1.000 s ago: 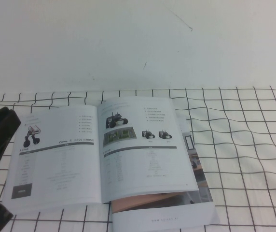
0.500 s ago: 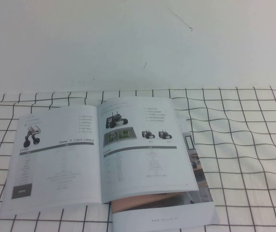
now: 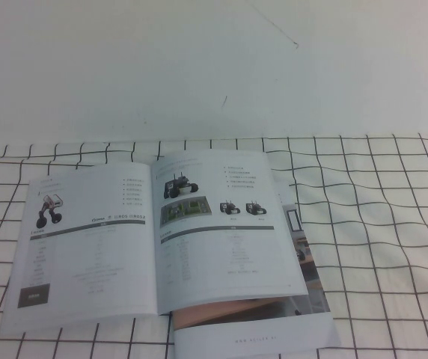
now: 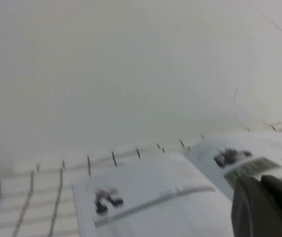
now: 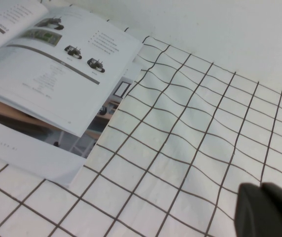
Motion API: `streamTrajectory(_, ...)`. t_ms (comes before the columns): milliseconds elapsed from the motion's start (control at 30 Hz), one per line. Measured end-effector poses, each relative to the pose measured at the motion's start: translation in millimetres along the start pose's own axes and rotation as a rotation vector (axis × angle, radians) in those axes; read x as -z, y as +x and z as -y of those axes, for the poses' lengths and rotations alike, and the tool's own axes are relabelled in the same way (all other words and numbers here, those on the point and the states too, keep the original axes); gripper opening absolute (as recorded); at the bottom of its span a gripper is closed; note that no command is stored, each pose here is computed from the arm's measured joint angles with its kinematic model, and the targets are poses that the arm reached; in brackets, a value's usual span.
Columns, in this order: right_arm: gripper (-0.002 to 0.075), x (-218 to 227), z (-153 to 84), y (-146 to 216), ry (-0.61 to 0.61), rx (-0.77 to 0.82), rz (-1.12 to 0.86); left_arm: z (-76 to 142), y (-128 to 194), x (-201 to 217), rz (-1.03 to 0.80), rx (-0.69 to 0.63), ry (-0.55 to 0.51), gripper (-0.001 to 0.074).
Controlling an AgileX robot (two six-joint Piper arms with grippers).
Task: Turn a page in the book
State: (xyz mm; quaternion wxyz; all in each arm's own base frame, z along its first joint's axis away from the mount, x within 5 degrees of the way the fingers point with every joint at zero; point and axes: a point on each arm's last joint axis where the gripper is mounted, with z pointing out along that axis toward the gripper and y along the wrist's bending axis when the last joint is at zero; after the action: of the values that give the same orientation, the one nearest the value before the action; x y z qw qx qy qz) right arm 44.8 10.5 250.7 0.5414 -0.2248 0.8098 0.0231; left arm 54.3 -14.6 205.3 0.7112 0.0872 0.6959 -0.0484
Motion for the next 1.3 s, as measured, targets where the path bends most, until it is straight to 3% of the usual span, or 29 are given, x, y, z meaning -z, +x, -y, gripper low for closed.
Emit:
streamTrajectory(133, -0.0002, 0.0, 0.0, 0.0, 0.0, 0.0, 0.0, 4.0, 26.8, 2.7, -0.277, 0.28, -0.029, -0.0002)
streamTrajectory(233, -0.0002, 0.0, -0.1, 0.0, -0.001, -0.001, 0.0, 2.4, 34.0, 4.8, -0.353, 0.368, -0.091, -0.0002)
streamTrajectory(467, -0.0002, 0.0, -0.2, 0.0, -0.002, -0.003, 0.0, -2.7, 31.7, 3.9, -0.309, 0.165, -0.093, -0.0002)
streamTrajectory(633, -0.0002, 0.0, -0.2, 0.0, -0.002, -0.003, 0.0, -2.6, 31.7, 4.1, -0.312, 0.104, -0.052, -0.0002)
streamTrajectory(1300, -0.0002, 0.0, -0.2, 0.0, -0.002, -0.003, 0.0, -4.0, 32.0, 4.3, -0.313, 0.136, -0.062, -0.0002)
